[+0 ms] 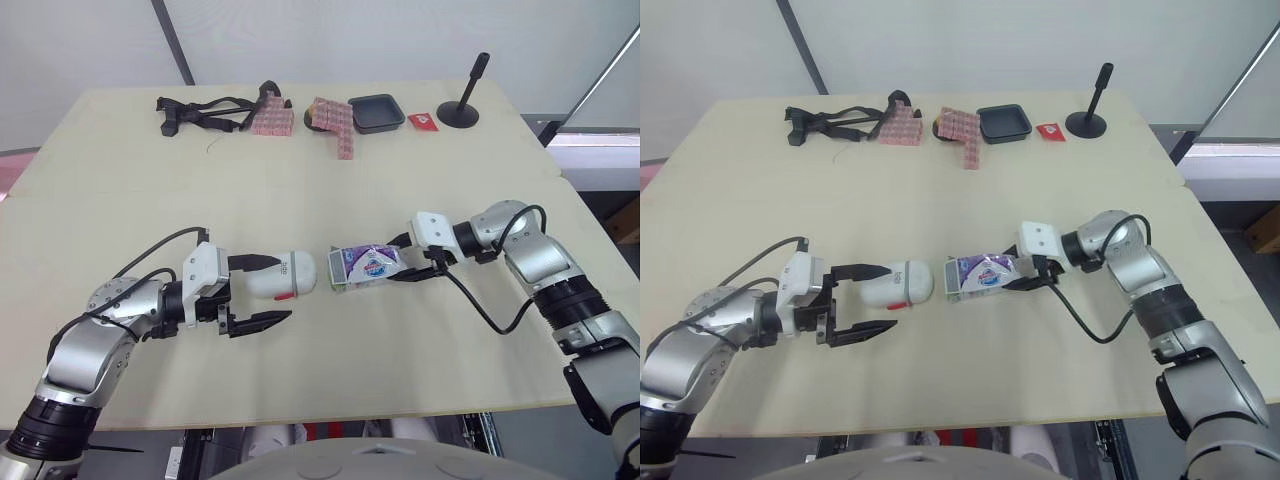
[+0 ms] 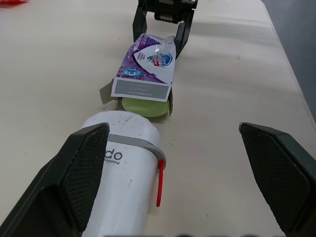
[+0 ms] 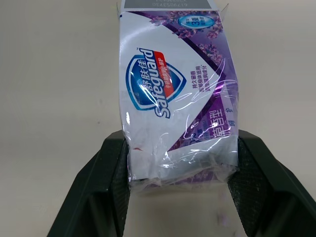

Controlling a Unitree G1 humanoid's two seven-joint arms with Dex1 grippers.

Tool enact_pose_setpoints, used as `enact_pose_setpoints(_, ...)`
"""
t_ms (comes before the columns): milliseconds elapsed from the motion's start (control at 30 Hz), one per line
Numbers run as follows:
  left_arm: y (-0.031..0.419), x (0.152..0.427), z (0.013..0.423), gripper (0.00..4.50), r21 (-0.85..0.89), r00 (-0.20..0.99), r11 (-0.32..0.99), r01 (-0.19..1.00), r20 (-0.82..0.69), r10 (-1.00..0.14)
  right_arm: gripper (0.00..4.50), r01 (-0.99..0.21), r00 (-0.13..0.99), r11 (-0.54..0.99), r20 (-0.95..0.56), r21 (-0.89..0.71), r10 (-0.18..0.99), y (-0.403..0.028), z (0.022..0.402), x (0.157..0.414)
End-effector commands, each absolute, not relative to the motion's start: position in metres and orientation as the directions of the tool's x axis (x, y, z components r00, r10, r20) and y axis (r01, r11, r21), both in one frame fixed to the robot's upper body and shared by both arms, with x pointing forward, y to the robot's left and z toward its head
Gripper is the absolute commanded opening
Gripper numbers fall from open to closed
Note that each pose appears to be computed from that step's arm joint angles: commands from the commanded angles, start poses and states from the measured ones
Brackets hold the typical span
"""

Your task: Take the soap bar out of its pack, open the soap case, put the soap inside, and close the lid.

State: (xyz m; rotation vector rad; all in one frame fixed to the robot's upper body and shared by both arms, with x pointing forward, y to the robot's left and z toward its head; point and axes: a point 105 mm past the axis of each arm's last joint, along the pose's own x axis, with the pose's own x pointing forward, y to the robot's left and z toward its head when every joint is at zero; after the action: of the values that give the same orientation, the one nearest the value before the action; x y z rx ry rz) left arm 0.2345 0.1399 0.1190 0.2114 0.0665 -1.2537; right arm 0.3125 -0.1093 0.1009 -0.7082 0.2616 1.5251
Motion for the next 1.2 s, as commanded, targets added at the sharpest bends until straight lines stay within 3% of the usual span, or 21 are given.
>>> enact_pose_setpoints(33, 0.140, 0.234, 0.124, 4.50, 0.147, 0.316, 0.294, 0.944, -0.156, -0.936, 2.70, -0.947, 0.092, -0.103, -0.567, -0.303, 0.819, -0.115, 0.116, 0.313)
enact_pose_setpoints(567, 0.140, 0.235, 0.123, 4.50, 0.142, 0.307, 0.286, 0.948, -0.163, -0.938, 2.70, -0.928, 0.134, -0.174, -0.729, -0.330, 0.671, -0.132, 0.161, 0.305)
enact_pose_setpoints(1067, 0.137, 0.235, 0.123, 4.50, 0.143, 0.296, 0.274, 0.951, -0.167, -0.941, 2.70, -0.919, 0.170, -0.182, -0.769, -0.349, 0.617, -0.144, 0.170, 0.305)
enact_pose_setpoints(1200, 0.139, 0.235, 0.123, 4.50, 0.146, 0.299, 0.276, 0.950, -0.172, -0.939, 2.70, -0.932, 0.193, -0.132, -0.769, -0.339, 0.609, -0.168, 0.173, 0.300)
